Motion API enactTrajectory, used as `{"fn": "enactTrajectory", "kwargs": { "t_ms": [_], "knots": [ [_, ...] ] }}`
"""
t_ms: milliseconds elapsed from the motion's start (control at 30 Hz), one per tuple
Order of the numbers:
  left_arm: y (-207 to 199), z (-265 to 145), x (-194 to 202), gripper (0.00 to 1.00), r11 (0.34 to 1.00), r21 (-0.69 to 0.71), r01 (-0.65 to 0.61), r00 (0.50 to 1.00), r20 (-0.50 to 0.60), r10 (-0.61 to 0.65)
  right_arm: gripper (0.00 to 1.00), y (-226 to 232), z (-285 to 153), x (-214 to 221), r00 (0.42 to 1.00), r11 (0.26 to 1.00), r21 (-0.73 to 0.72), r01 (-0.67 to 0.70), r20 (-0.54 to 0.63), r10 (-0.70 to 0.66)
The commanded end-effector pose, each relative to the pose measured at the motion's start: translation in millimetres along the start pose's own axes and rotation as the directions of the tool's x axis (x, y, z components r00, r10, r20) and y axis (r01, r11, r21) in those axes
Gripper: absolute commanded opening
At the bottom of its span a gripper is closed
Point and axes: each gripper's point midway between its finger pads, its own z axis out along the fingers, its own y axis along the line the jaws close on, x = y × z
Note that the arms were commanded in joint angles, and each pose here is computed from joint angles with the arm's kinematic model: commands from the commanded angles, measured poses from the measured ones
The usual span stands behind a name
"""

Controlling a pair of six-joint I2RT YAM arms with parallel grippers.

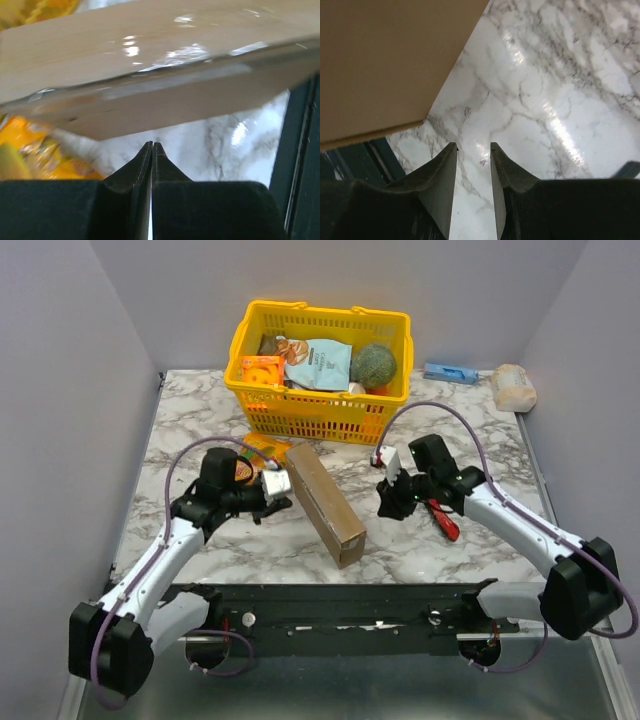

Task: Unpack the express box

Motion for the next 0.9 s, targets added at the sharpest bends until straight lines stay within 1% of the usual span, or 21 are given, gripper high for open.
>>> {"fn": "enactTrajectory", "kwargs": {
  "t_ms": [0, 33, 100, 133, 167, 200, 233, 267, 300, 333, 367, 400, 433, 467, 533, 600, 667, 700, 767, 800, 867],
  "knots": [
    [-68.7, 17.3, 43.2, 0.11, 0.928, 0.257, -0.269, 0.953, -0.071, 0.296, 0.41, -33.7, -2.9, -102.0, 0.970, 0.994, 0.093, 0.056, 0.233, -0.076],
    [-70.1, 22.9, 47.9, 0.11, 0.917, 0.269, -0.294, 0.941, -0.088, 0.327, 0.41, -42.7, 12.4, -103.6, 0.976, 0.995, 0.083, 0.059, 0.204, -0.075],
    [-84.8, 33.8, 47.8, 0.10, 0.888, 0.320, -0.329, 0.925, -0.080, 0.372, 0.40, -56.6, 10.8, -141.0, 0.962, 0.990, 0.108, 0.095, 0.244, -0.119],
    [-86.7, 40.8, 47.0, 0.10, 0.879, 0.325, -0.348, 0.918, -0.071, 0.390, 0.38, -60.7, 13.1, -151.1, 0.957, 0.986, 0.114, 0.123, 0.249, -0.148],
    [-88.2, 44.4, 53.3, 0.10, 0.874, 0.327, -0.361, 0.910, -0.084, 0.407, 0.38, -63.0, 29.5, -151.0, 0.962, 0.986, 0.096, 0.138, 0.226, -0.156],
    [-98.0, 50.0, 52.8, 0.10, 0.852, 0.347, -0.391, 0.896, -0.067, 0.439, 0.37, -64.2, 29.3, -165.9, 0.951, 0.980, 0.105, 0.170, 0.241, -0.191],
    [-98.3, 56.6, 48.0, 0.10, 0.839, 0.331, -0.432, 0.882, -0.039, 0.469, 0.37, -65.3, 35.8, -167.8, 0.945, 0.970, 0.113, 0.213, 0.229, -0.234],
    [-102.2, 59.0, 56.2, 0.10, 0.828, 0.336, -0.449, 0.870, -0.046, 0.491, 0.37, -60.1, 54.5, -165.0, 0.945, 0.965, 0.102, 0.243, 0.198, -0.259],
    [-106.4, 62.8, 56.3, 0.11, 0.813, 0.339, -0.473, 0.858, -0.035, 0.513, 0.37, -64.9, 60.6, -165.1, 0.945, 0.957, 0.135, 0.257, 0.171, -0.278],
    [-115.5, 69.6, 54.4, 0.11, 0.789, 0.354, -0.502, 0.842, -0.008, 0.540, 0.37, -65.1, 66.5, -168.6, 0.942, 0.953, 0.142, 0.269, 0.165, -0.291],
    [-120.4, 73.2, 54.7, 0.11, 0.778, 0.365, -0.512, 0.835, -0.001, 0.550, 0.37, -59.9, 73.7, -169.3, 0.942, 0.952, 0.129, 0.276, 0.158, -0.295],
    [-123.0, 76.4, 54.5, 0.11, 0.775, 0.365, -0.516, 0.833, 0.002, 0.554, 0.37, -59.7, 85.2, -164.5, 0.947, 0.955, 0.111, 0.275, 0.141, -0.289],
    [-129.9, 84.2, 49.5, 0.11, 0.774, 0.361, -0.521, 0.835, 0.029, 0.549, 0.37, -58.2, 90.0, -164.9, 0.945, 0.953, 0.102, 0.285, 0.137, -0.297],
    [-133.2, 87.6, 51.6, 0.11, 0.772, 0.359, -0.525, 0.833, 0.032, 0.552, 0.37, -53.5, 93.3, -171.9, 0.939, 0.950, 0.093, 0.300, 0.147, -0.311],
    [-136.3, 98.7, 45.2, 0.11, 0.758, 0.335, -0.559, 0.817, 0.065, 0.573, 0.37, -51.4, 106.4, -172.4, 0.939, 0.950, 0.064, 0.307, 0.143, -0.313],
    [-147.0, 105.9, 40.3, 0.12, 0.731, 0.347, -0.587, 0.798, 0.097, 0.595, 0.37, -44.3, 109.2, -188.5, 0.928, 0.945, 0.030, 0.327, 0.180, -0.327],
    [-150.6, 115.0, 40.5, 0.12, 0.723, 0.354, -0.594, 0.792, 0.097, 0.603, 0.37, -40.9, 117.0, -193.9, 0.924, 0.941, 0.003, 0.339, 0.188, -0.334],
    [-148.5, 120.2, 35.9, 0.12, 0.724, 0.345, -0.598, 0.790, 0.100, 0.605, 0.37, -39.5, 114.1, -207.3, 0.915, 0.937, 0.000, 0.350, 0.215, -0.342],
    [-144.6, 132.6, 43.2, 0.13, 0.722, 0.352, -0.596, 0.785, 0.068, 0.616, 0.37, -38.0, 121.2, -212.2, 0.915, 0.936, -0.024, 0.351, 0.224, -0.337],
    [-142.4, 140.1, 35.5, 0.13, 0.718, 0.344, -0.605, 0.780, 0.071, 0.622, 0.37, -34.3, 119.7, -220.9, 0.909, 0.933, -0.043, 0.358, 0.244, -0.338],
    [-137.2, 153.9, 44.1, 0.13, 0.726, 0.357, -0.588, 0.782, 0.023, 0.622, 0.37, -31.1, 127.0, -223.4, 0.909, 0.929, -0.075, 0.362, 0.248, -0.334]
  ]
}}
